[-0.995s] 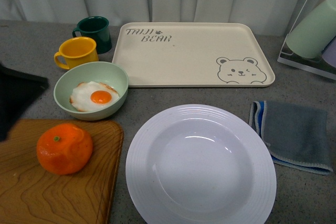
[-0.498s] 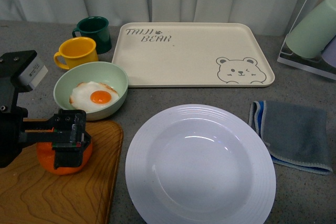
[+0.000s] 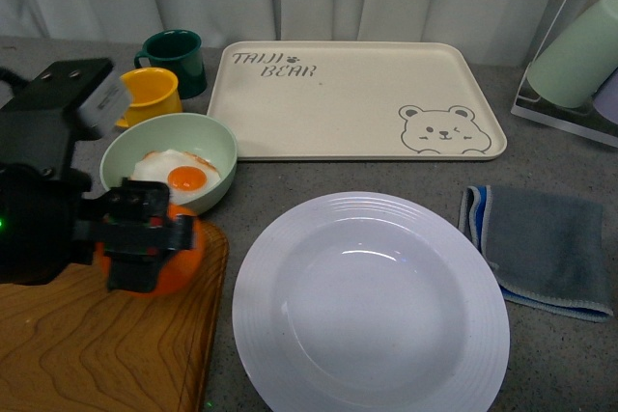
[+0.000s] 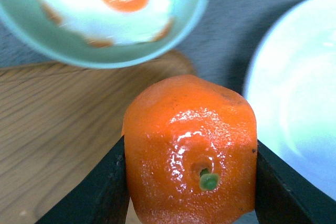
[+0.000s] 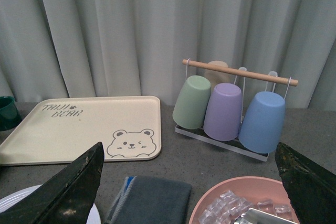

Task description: Place orange and plate with both arms

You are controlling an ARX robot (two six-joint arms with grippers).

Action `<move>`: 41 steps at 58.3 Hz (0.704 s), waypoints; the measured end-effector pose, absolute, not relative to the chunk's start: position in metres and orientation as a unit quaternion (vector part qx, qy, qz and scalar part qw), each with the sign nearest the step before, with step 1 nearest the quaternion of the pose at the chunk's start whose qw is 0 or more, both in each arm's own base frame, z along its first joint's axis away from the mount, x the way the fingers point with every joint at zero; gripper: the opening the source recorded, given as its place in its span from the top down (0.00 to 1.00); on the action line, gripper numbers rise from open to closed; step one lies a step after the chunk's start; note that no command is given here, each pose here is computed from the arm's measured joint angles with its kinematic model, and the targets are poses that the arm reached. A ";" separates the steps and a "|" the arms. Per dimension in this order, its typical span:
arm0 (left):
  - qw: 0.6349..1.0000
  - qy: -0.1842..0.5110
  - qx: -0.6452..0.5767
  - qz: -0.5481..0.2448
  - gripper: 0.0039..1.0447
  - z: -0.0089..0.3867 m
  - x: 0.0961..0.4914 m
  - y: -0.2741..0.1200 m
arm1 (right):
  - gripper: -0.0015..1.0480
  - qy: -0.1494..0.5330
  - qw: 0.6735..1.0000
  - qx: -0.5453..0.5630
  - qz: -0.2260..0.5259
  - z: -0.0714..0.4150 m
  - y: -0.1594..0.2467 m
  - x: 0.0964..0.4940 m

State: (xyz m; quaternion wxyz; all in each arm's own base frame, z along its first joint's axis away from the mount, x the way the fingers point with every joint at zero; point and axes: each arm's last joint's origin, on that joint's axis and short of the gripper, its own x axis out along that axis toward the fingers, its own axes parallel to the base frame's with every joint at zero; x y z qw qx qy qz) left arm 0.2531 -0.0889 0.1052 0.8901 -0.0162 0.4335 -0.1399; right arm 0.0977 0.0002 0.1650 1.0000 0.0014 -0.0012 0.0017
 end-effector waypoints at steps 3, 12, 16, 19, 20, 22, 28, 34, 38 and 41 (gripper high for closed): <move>0.892 0.421 -0.012 -0.167 0.50 0.113 0.249 -0.105 | 0.09 -0.001 1.000 0.001 0.002 0.165 0.000 0.098; 0.890 0.402 0.004 -0.215 0.51 0.119 0.244 -0.152 | 0.09 -0.001 1.000 0.001 0.002 0.165 0.000 0.098; 0.885 0.405 0.009 -0.231 0.51 0.113 0.242 -0.172 | 0.09 -0.001 1.000 0.001 0.002 0.165 0.000 0.098; 0.880 0.410 0.013 -0.241 0.51 0.107 0.239 -0.185 | 0.09 -0.001 1.000 0.001 0.002 0.165 0.000 0.098; 0.879 0.411 0.014 -0.242 0.51 0.105 0.239 -0.187 | 0.09 -0.001 1.000 0.001 0.002 0.165 0.000 0.098; 0.877 0.412 0.016 -0.246 0.51 0.102 0.239 -0.192 | 0.09 -0.001 1.000 0.001 0.002 0.165 0.000 0.098; 0.875 0.418 0.029 -0.245 0.51 0.091 0.240 -0.202 | 0.09 -0.001 1.000 0.001 0.002 0.165 0.000 0.098; 0.872 0.426 0.040 -0.238 0.51 0.080 0.243 -0.206 | 0.09 -0.001 1.000 0.001 0.002 0.165 0.000 0.098; 0.870 0.432 0.046 -0.231 0.51 0.073 0.245 -0.206 | 0.09 -0.001 1.000 0.001 0.002 0.165 0.000 0.098; 0.870 0.434 0.046 -0.228 0.51 0.071 0.247 -0.206 | 0.09 -0.001 1.000 0.001 0.002 0.165 0.000 0.098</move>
